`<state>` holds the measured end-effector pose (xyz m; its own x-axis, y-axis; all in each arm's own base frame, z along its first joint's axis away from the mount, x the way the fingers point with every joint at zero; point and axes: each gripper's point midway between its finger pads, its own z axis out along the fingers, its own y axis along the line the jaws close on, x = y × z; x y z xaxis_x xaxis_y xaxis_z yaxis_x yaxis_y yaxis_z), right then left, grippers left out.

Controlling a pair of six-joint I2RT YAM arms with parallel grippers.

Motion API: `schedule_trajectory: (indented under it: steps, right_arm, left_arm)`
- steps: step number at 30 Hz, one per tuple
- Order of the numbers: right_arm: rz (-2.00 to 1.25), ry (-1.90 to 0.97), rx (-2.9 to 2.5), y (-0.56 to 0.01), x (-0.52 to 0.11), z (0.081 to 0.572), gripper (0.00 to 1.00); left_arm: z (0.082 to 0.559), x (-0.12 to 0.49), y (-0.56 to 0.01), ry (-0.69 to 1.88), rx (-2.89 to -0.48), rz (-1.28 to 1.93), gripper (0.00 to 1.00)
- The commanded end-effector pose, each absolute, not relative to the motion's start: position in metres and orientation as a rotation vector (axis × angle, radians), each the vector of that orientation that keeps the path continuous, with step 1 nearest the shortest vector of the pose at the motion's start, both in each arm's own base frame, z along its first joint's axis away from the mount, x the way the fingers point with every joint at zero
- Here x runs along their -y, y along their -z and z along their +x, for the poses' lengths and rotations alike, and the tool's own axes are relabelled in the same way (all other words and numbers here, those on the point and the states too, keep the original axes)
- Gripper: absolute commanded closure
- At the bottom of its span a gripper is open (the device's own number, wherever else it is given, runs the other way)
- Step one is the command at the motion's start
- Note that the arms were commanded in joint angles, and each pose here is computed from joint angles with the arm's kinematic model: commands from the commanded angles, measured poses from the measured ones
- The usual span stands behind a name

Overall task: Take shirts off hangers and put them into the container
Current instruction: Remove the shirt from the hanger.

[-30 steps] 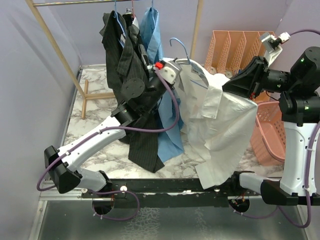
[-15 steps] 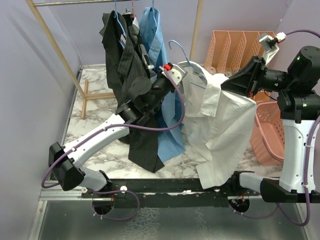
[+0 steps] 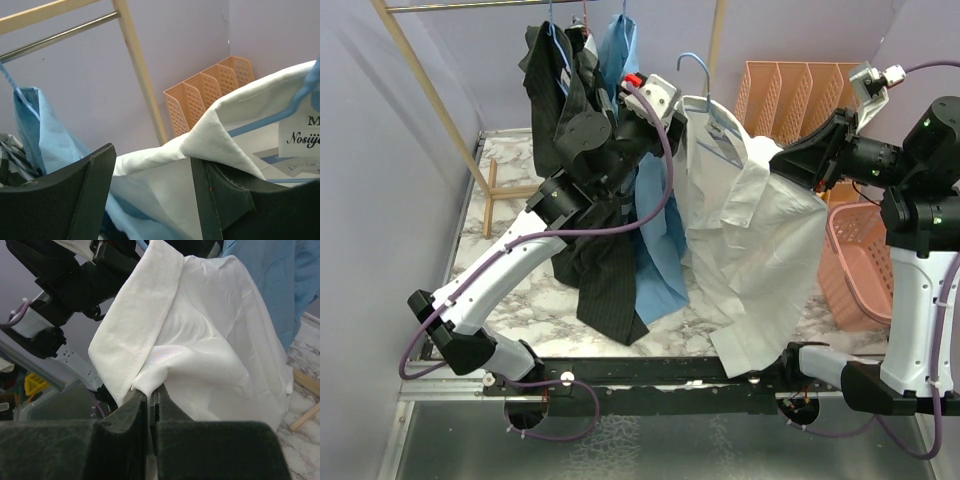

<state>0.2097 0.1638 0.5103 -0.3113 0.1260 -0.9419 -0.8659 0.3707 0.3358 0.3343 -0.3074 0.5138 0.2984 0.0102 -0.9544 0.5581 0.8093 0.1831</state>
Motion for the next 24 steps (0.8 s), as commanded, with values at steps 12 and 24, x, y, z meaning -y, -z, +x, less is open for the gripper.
schedule_trajectory:
  steps: [12,24]
  right_arm:
    - [-0.608,-0.88,-1.528,-0.515,-0.145,0.222,0.99]
    - [-0.57,-0.904,-1.495,-0.526,-0.147,0.204,0.99]
  left_arm:
    - [0.336,0.308,-0.5,0.381,-1.347,0.573,0.35]
    - [0.333,0.309,-0.487,0.394,-1.255,0.562,0.24]
